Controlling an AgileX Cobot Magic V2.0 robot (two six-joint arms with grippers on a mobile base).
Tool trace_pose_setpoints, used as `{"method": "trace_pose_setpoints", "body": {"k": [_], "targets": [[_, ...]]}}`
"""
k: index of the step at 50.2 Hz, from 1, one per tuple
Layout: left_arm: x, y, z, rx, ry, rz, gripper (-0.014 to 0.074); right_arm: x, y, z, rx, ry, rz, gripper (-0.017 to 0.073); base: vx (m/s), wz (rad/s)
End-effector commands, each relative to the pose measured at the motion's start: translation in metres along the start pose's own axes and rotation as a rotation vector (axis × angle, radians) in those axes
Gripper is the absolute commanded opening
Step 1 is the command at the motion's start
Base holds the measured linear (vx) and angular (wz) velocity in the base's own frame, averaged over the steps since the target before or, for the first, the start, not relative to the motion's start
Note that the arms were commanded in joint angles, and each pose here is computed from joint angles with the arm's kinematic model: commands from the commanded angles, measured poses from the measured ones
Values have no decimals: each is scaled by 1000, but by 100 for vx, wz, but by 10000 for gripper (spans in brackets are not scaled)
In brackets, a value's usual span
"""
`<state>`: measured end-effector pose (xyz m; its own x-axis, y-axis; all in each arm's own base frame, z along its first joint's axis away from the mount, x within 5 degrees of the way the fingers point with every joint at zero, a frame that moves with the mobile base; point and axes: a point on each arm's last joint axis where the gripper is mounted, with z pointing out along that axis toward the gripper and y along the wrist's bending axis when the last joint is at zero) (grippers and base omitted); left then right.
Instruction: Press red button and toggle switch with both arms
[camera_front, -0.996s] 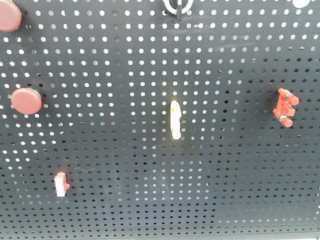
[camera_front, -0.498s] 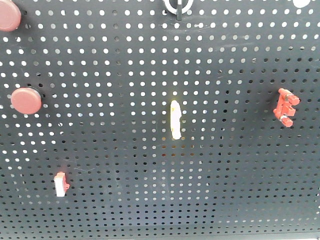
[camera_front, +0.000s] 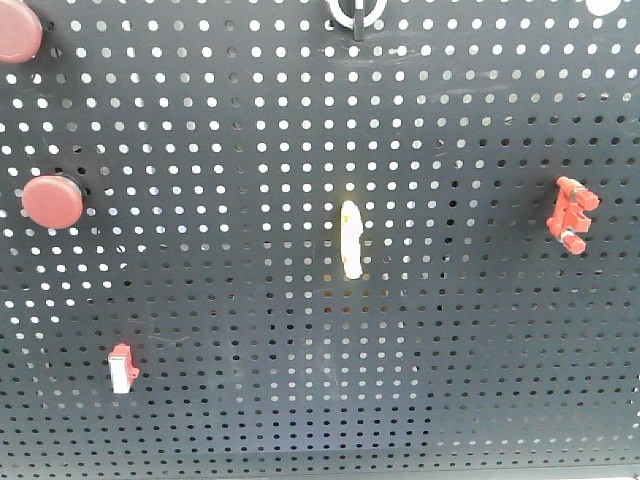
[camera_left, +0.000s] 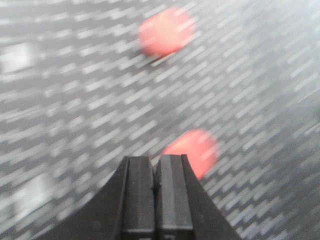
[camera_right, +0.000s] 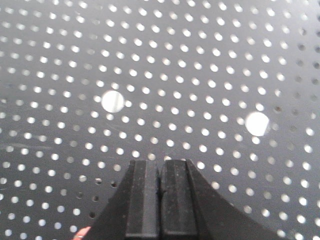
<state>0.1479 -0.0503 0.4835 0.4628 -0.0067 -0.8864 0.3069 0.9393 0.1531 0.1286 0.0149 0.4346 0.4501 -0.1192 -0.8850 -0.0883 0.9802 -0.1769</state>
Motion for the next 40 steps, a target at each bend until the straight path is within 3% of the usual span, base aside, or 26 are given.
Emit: {"method": "trace_pose_setpoints", "body": {"k": [1,25,40], "targets": [[-14,-4,16,46,-62,-46,2,-16,0,2,-16,-87,-7,0,0,0],[28,-6,69,59,63,-74,2,-16,0,2,-14,-88,-5,0,0,0],[1,-5,53,69,-34,-62,2,-15,0,2,-14,-86,-5,0,0,0]]}}
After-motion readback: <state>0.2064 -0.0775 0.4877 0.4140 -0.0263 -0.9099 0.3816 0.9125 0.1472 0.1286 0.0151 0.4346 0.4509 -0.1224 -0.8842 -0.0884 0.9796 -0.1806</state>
